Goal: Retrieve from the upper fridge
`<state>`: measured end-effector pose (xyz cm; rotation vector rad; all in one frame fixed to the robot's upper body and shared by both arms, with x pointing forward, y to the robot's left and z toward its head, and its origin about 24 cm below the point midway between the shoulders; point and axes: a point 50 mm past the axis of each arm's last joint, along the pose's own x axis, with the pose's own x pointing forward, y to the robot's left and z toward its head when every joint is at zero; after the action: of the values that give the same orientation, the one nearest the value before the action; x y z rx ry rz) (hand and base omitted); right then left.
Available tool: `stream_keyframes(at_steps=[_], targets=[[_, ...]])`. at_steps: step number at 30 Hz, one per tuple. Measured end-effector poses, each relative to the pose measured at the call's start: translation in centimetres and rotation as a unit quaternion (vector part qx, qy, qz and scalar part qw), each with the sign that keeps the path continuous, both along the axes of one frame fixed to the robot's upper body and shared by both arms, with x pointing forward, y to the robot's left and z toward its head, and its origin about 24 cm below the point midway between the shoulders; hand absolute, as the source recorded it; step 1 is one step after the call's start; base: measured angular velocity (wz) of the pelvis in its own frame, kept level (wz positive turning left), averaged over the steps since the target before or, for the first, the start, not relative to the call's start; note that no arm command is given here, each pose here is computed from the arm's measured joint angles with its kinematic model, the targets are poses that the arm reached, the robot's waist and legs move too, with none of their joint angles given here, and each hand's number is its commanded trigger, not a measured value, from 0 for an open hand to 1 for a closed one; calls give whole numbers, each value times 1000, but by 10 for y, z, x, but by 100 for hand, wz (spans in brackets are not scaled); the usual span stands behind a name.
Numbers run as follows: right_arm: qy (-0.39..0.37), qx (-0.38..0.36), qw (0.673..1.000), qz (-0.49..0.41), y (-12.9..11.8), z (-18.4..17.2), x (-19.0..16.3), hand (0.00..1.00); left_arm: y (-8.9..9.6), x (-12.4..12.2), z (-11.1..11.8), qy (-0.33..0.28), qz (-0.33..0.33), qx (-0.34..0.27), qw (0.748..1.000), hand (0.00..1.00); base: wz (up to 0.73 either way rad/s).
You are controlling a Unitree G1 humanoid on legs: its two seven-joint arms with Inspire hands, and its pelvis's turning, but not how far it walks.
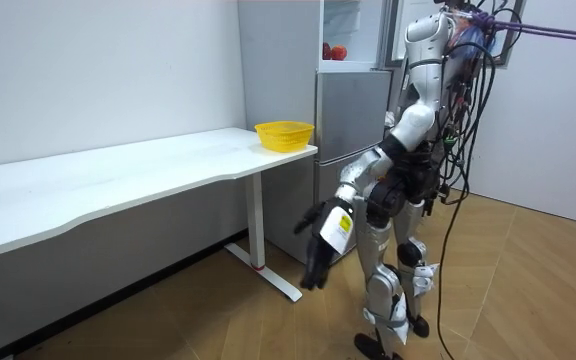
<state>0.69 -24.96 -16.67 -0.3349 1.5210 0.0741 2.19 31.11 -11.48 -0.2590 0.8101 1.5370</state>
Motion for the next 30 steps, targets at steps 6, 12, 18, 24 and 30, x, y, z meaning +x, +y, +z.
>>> stream_keyframes(at_steps=[6, 12, 18, 24, 30], targets=[[11, 6, 1000, 7, 1, 0, -1, 0, -29, -32, -29, 125, -152, -89, 976, 0, 0], [24, 12, 999, 24, 3, -1, 0, 0, -57, -27, -45, 220, -414, -166, 867, 0, 8], [21, 16, 999, 31, 9, -3, 4, 0, -76, 13, -51, 214, -557, -192, 779, 0, -5], [6, 1, 1000, -28, 11, -3, 5, 0, -81, 29, -51, 206, -598, -202, 748, 0, -10], [-19, -25, 992, -120, 9, -3, 3, 0, -77, 29, -50, 205, -602, -208, 743, 0, -1]])
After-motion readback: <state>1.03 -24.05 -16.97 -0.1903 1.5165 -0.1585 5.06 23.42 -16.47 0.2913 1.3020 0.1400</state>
